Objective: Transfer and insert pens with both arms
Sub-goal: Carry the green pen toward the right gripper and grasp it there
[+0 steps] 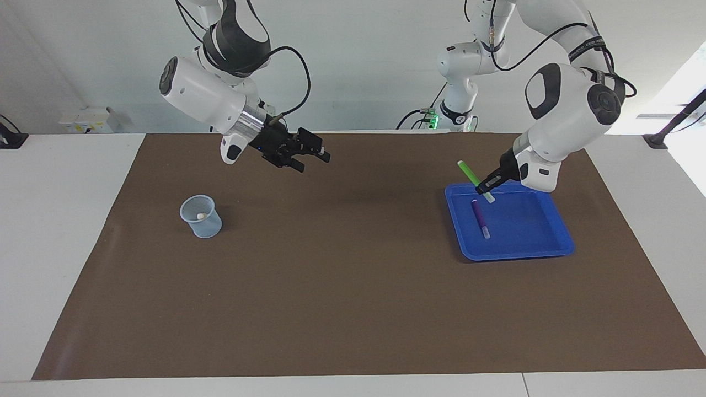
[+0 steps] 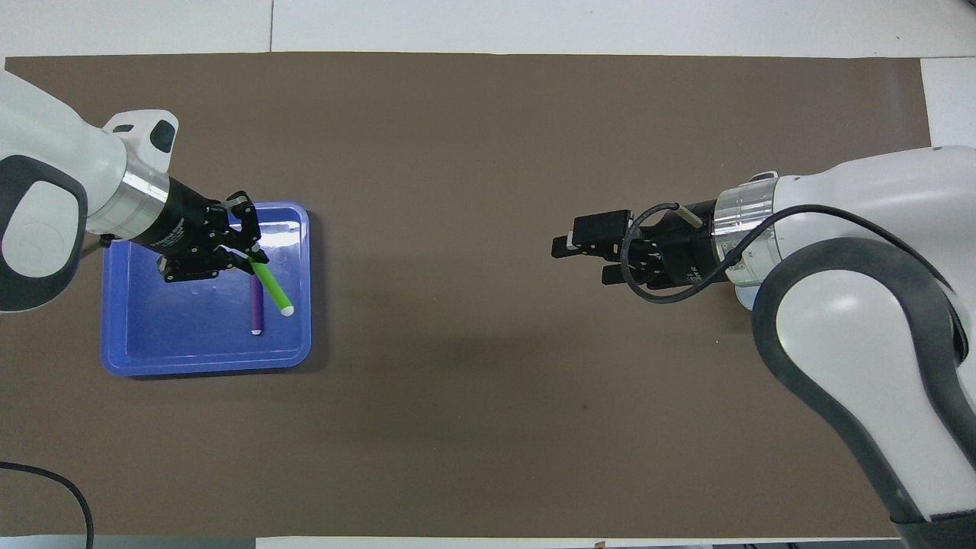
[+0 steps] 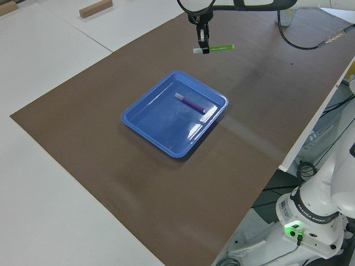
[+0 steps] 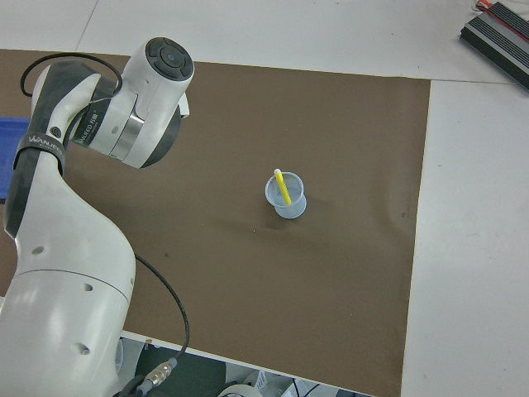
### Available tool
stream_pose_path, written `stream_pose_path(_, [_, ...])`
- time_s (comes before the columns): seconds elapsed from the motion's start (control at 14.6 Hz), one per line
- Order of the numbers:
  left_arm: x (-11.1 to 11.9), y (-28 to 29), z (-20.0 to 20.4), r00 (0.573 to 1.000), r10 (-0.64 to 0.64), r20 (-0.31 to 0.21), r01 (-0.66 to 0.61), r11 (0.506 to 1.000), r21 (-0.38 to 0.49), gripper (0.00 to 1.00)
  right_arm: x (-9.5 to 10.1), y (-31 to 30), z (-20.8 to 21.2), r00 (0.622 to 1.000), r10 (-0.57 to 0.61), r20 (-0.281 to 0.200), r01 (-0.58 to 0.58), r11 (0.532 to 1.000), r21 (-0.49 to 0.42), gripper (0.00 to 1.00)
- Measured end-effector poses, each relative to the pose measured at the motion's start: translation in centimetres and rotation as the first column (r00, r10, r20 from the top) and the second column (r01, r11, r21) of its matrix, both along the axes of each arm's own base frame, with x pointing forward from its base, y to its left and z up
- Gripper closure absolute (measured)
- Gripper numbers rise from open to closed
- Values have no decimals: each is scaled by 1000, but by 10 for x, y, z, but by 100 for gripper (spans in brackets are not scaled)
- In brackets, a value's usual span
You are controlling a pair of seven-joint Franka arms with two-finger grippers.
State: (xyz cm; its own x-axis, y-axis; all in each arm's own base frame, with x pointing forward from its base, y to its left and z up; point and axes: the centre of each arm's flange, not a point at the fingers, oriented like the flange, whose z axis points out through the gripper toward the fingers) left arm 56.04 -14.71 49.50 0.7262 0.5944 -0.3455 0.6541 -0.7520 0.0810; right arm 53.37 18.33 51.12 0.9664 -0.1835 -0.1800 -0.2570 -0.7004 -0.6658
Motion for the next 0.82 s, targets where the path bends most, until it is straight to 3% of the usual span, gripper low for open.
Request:
stream_pose_path(0.14, [-10,-39,12,972,221,-83,-223,974,-24,84,1,-1,0,1000,-13,7,13,1000,4,0])
stream_pose_path(0.34, [-17,-95,23,847,510,-152,-520,854,-33,84,5,3,5,998,-58,24,57,997,44,0])
stream_pose_path(0.55, [-32,-139,14,740,622,-257,-659,746,-91,84,1,23,7,997,-58,45,56,997,44,0])
stream_pose_path(0.82, [-64,-171,-7,655,659,-369,-743,651,-157,84,2,27,9,994,-84,64,81,996,42,0])
